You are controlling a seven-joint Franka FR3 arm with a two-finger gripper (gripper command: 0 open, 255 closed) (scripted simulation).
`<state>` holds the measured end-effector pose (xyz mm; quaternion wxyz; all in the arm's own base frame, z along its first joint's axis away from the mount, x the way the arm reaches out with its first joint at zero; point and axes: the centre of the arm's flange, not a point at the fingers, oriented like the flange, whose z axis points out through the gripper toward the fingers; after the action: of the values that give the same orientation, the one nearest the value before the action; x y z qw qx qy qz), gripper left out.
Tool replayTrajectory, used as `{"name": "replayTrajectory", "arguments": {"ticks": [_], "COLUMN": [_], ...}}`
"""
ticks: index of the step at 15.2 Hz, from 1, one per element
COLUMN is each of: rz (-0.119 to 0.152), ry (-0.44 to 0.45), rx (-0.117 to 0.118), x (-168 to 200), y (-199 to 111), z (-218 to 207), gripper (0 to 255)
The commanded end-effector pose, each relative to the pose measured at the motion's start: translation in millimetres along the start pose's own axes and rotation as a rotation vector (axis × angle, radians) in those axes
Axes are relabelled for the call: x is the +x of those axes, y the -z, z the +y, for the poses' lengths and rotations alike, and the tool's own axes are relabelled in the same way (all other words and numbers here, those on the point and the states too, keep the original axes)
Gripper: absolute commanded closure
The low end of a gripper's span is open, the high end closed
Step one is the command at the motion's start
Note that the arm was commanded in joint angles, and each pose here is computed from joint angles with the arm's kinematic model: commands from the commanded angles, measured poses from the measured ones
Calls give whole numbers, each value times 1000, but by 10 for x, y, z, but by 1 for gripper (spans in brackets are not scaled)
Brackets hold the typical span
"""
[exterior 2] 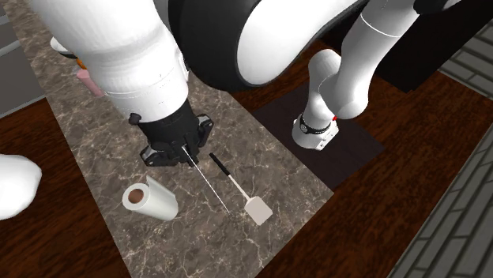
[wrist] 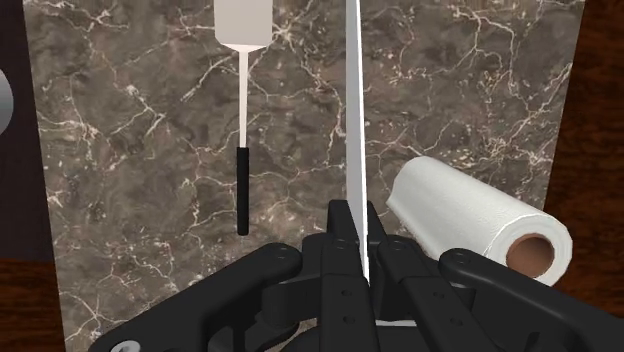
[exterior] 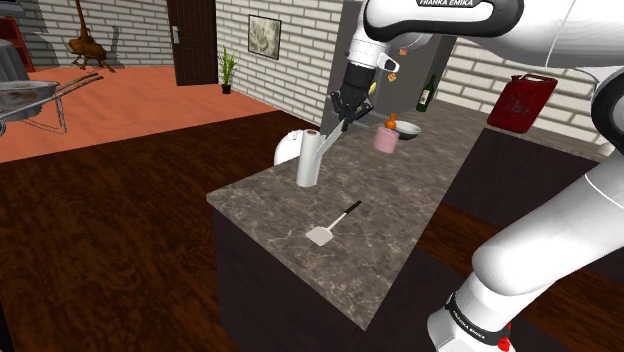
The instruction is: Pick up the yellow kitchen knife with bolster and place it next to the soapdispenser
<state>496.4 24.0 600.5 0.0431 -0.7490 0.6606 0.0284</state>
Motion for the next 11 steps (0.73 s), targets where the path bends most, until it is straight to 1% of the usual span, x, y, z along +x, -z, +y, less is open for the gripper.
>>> {"name": "replayTrajectory", "arguments": {"ticks": [1,11], "rz": [0,0], "ry": [0,0], "rx": [0,0], "x": [132,1446], "y": [46,177], "z": [-5,-28], "gripper": [255,255]}}
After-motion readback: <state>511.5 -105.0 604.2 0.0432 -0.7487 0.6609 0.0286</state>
